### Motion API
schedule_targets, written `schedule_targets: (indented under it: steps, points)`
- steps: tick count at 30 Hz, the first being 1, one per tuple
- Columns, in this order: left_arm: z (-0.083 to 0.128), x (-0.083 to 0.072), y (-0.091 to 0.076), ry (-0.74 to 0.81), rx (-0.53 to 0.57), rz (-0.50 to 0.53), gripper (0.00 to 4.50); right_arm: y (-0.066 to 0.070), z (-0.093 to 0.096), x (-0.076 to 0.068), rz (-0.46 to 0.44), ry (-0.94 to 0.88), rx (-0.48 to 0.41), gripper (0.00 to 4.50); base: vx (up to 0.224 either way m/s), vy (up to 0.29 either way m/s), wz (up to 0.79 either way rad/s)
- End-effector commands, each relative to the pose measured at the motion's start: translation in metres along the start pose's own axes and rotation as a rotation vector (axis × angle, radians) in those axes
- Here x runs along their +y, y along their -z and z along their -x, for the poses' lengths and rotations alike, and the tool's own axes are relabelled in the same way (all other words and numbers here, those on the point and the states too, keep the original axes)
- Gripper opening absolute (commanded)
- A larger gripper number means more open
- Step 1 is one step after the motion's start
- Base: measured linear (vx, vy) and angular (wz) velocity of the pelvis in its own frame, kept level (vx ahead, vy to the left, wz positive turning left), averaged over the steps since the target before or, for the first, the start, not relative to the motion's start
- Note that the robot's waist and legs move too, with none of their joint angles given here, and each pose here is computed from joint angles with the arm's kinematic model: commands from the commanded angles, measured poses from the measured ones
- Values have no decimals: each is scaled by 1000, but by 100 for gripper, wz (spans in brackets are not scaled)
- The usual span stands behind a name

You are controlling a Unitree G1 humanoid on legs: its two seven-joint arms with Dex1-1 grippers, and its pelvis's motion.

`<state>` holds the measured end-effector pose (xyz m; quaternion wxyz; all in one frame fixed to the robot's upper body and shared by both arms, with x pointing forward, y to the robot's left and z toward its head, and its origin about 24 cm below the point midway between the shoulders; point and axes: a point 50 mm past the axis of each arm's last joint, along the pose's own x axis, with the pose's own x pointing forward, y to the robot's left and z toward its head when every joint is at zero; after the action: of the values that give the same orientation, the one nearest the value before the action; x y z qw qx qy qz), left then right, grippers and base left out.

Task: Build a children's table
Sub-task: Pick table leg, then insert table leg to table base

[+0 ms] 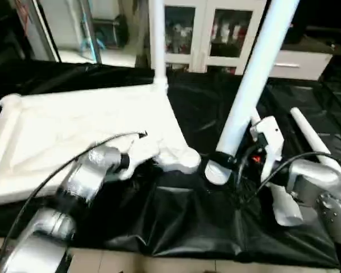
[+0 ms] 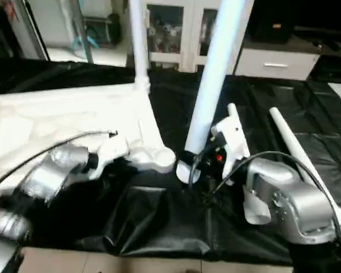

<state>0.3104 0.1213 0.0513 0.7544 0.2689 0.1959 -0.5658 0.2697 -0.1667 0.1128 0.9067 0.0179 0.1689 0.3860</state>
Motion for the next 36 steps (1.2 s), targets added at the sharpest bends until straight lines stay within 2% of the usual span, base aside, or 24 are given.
schedule_targets:
  steps: [1, 5, 8, 15, 21, 26, 36]
  points:
    - [-11, -18, -2, 63, -26, 17, 3, -7, 0, -3, 19, 29, -31, 188, 0, 0, 0]
    - [-14, -30, -7, 98, -38, -27, 0, -7, -1, -2, 18, 11, -31, 188, 0, 0, 0]
    - [-15, -35, -6, 110, -31, -24, 0, -7, -1, -2, 20, 3, -29, 188, 0, 0, 0]
    - [-18, -39, -5, 134, -3, -14, 0, -10, -5, -2, 28, -8, -50, 188, 0, 0, 0]
    - [-19, -37, -11, 142, -21, 29, 0, -12, -19, -1, 2, -49, -97, 188, 0, 0, 0]
    - [-21, -37, -13, 142, -13, 0, 0, -3, -32, 2, -2, -110, -48, 188, 0, 0, 0]
    - [-16, -38, -10, 147, 4, -2, 0, 6, -30, -6, 19, -121, 14, 188, 0, 0, 0]
